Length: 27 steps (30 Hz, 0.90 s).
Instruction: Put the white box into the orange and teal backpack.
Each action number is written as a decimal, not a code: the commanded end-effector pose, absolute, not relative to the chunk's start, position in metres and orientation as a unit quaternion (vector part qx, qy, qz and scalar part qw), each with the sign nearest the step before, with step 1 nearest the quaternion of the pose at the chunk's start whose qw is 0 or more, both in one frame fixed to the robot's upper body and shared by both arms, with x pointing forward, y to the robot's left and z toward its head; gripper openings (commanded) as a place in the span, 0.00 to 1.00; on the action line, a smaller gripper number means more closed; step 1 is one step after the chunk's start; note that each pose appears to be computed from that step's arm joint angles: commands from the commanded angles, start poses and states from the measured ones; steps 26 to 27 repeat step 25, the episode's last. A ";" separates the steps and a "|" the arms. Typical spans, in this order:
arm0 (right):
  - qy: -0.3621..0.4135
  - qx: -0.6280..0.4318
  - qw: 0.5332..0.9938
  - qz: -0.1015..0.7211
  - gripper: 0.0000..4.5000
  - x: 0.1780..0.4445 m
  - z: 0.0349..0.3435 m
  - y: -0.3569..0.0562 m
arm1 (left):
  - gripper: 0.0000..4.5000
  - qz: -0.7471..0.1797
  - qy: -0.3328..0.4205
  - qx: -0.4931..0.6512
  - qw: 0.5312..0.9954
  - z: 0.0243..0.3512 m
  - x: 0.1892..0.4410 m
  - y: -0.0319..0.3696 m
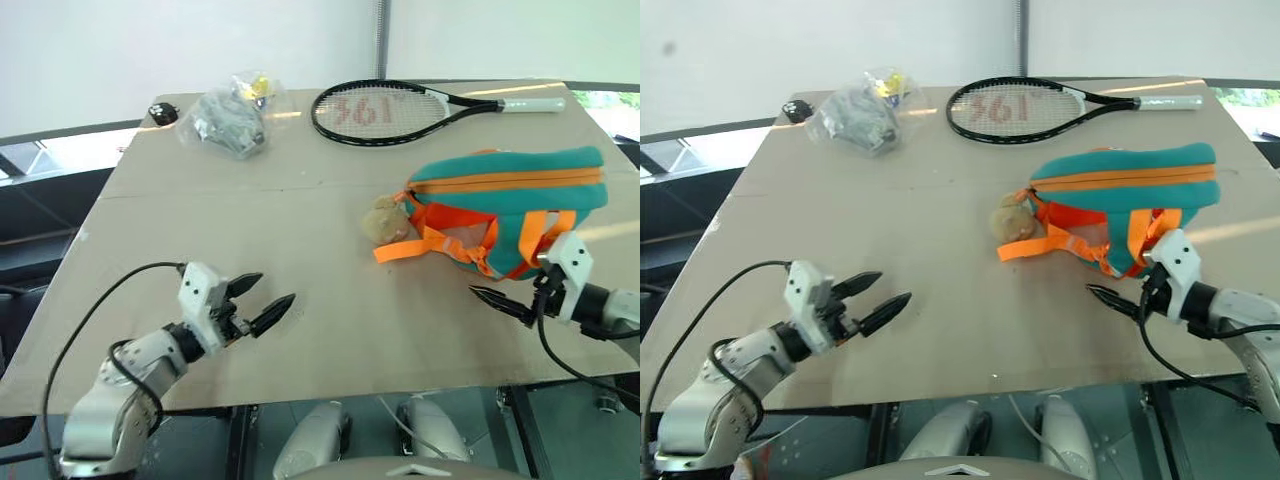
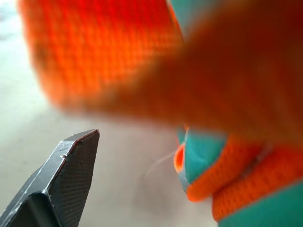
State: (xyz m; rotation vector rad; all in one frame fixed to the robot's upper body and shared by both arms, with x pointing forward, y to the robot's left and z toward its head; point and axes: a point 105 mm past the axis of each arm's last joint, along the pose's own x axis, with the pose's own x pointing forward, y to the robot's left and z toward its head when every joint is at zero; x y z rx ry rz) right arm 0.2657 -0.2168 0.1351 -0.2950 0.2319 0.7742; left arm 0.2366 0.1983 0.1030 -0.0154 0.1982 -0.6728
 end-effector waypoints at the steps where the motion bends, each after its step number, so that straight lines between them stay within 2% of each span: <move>1: 0.099 -0.176 0.918 0.341 0.99 0.266 0.151 -0.244 | 1.00 -0.326 0.071 0.001 0.943 0.119 0.229 0.201; 7: 0.102 -0.170 0.928 0.315 0.99 0.262 0.159 -0.267 | 1.00 -0.317 0.074 -0.004 0.946 0.118 0.219 0.203; 15: 0.122 -0.144 0.920 0.345 0.99 0.236 0.140 -0.287 | 1.00 -0.291 0.082 -0.005 0.953 0.115 0.205 0.216; 27: 0.124 -0.138 0.913 0.363 0.99 0.236 0.138 -0.280 | 1.00 -0.274 0.090 0.008 0.958 0.116 0.197 0.230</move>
